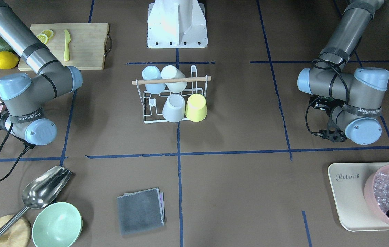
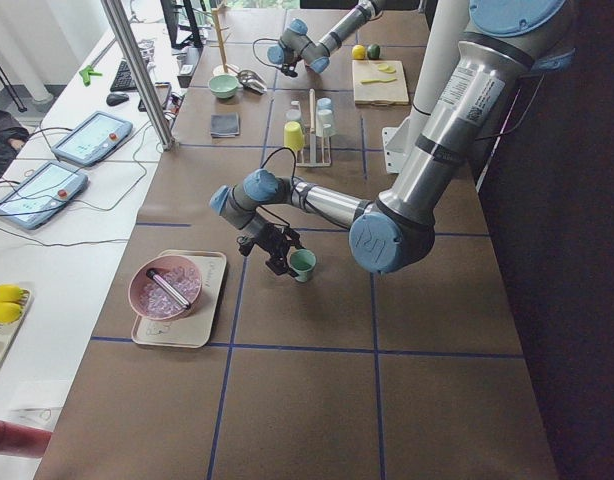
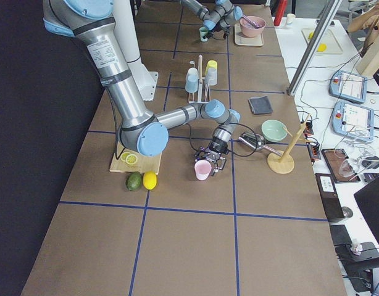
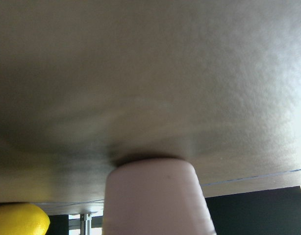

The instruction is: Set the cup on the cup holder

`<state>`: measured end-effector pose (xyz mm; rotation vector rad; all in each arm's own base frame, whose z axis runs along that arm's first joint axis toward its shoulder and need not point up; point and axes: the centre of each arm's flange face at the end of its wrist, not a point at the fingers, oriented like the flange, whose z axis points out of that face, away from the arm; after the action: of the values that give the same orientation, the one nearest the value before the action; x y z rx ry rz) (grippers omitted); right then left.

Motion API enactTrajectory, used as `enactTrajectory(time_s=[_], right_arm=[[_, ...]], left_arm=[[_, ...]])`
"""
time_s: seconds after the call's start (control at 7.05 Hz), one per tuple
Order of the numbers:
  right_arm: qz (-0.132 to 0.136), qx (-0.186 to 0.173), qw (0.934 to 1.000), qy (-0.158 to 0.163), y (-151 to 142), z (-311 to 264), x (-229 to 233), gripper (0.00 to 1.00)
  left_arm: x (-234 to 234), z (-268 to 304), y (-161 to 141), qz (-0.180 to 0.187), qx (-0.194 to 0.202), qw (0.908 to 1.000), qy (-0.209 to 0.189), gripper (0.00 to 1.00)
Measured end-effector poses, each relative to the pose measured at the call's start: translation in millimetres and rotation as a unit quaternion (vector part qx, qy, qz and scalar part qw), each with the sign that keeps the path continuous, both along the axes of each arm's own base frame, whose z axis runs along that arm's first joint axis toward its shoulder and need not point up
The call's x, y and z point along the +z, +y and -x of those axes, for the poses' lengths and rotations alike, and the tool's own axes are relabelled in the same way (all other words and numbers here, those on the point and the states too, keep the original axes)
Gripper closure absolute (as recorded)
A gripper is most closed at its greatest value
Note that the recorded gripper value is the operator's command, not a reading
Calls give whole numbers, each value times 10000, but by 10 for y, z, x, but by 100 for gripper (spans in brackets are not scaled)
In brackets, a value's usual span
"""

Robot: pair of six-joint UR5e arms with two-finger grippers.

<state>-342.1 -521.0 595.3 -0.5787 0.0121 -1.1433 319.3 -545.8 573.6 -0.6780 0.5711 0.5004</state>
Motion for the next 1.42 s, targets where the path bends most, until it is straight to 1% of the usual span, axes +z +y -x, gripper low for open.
enactTrajectory(time_s=[0.14,0.28,0.43,0.57,0.71,0.85,0.99,1.14,1.28,1.42], right_arm=[[21,-2,10000,14,17,-11,28,21],[39,-1,10000,23,31,-19,51,59],[56,-7,10000,15,36,-20,56,88],[99,10,9999,-27,42,-24,63,99],[166,98,9998,-104,32,-42,58,99],[228,319,9988,-297,-43,-114,-11,99],[211,611,9957,-664,-155,-206,-199,99],[40,828,9896,-1178,-251,-251,-514,99],[-228,998,9779,-1823,-334,-285,-909,99],[-500,1161,9549,-2687,-379,-317,-1363,99]], left_arm=[[30,-33,38,43,39,10000,-28,0],[63,-45,65,82,63,9999,-64,0],[84,-63,92,124,91,9998,-100,0],[98,-87,124,164,123,9997,-133,0],[122,-95,154,203,142,9996,-162,0],[159,-90,182,238,151,9994,-186,0],[185,-87,203,259,159,9993,-201,0],[207,-82,218,272,167,9993,-213,20],[229,-72,232,270,198,9992,-196,65],[239,-52,230,248,253,9993,-129,88]])
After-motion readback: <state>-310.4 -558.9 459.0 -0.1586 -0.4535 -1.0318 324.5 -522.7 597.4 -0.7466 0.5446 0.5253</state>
